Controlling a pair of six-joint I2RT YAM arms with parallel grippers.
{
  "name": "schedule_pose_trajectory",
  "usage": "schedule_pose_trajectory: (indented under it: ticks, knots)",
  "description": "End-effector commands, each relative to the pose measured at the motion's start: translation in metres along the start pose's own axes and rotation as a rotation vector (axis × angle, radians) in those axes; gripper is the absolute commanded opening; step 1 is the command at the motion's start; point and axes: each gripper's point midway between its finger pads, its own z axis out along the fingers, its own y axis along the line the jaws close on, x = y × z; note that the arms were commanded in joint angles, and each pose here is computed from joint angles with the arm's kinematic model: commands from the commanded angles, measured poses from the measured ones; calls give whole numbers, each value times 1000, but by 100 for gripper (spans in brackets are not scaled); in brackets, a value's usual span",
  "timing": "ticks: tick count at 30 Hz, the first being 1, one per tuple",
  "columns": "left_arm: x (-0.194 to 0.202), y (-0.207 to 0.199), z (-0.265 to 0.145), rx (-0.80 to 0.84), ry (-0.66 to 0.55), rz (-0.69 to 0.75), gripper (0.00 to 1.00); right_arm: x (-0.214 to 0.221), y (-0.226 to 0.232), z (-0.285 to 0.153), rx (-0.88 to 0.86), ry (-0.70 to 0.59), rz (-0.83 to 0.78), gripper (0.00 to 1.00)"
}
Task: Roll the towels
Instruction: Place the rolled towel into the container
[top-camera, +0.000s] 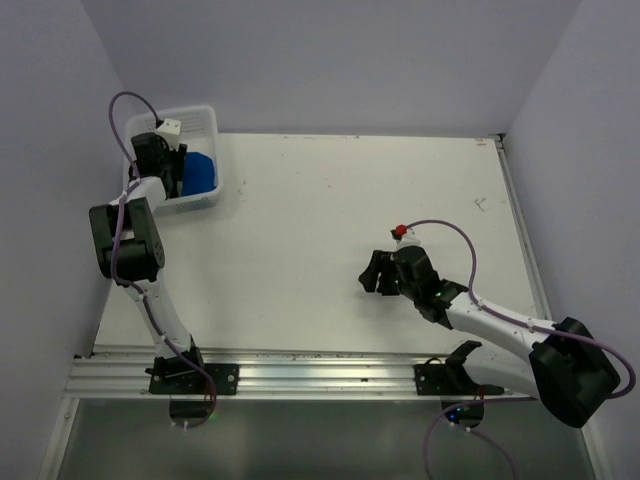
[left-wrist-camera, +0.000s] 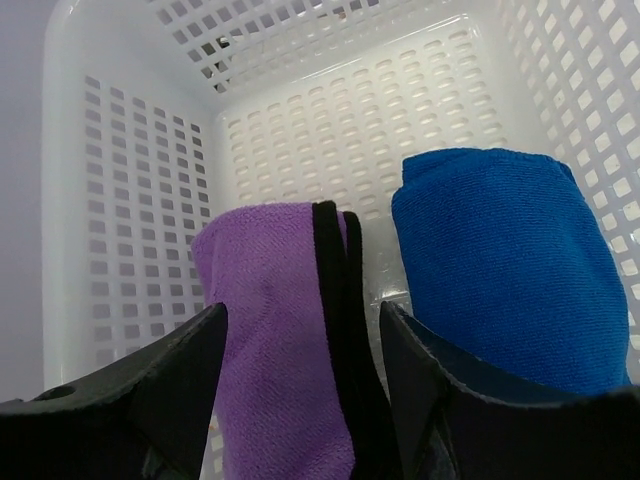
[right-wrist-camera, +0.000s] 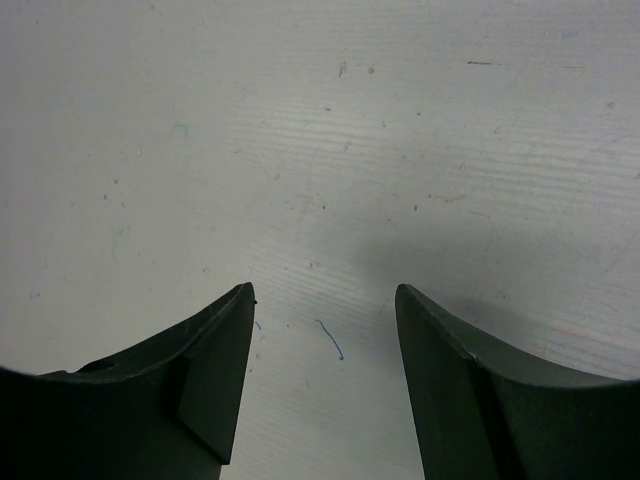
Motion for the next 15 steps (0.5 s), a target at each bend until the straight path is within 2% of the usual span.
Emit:
schedule_pose_trajectory:
  ticks: [1, 3, 4, 5, 6, 7, 9, 10, 12, 13, 15]
  knots:
    - [-21, 13, -11, -43, -55, -49, 66, -25, 11, -3, -28, -61, -14, 62]
    - [-35, 24, -22, -87, -75, -72, 68, -32, 14, -1, -29, -60, -19, 63]
    - [-40, 26, -27, -94, -86, -97, 69, -50, 17, -1, -27, -75, -4, 64]
    - [-55, 33, -38, -113, -119, -111, 70, -49, 18, 5, -31, -30, 5, 64]
    - [-63, 37, -46, -133, -136, -130, 72, -65, 10, 8, -5, -43, 28, 64]
    - [-69, 37, -53, -132, -153, -168, 73, -88, 21, 6, -28, -55, 21, 64]
    - [-98, 45, -81, -142, -227, -208, 78, -109, 18, 13, 12, -53, 2, 67]
    - [-102, 40, -90, -133, -239, -249, 79, -138, 23, 9, 37, -69, -14, 92]
    - [-130, 41, -125, -149, -316, -281, 81, -159, 7, 19, 150, -49, 0, 94]
    - [-132, 22, -133, -115, -307, -315, 81, -183, 14, 10, 180, -50, 13, 94]
    - [-149, 9, -162, -90, -337, -345, 82, -197, 4, 5, 284, -33, 8, 94]
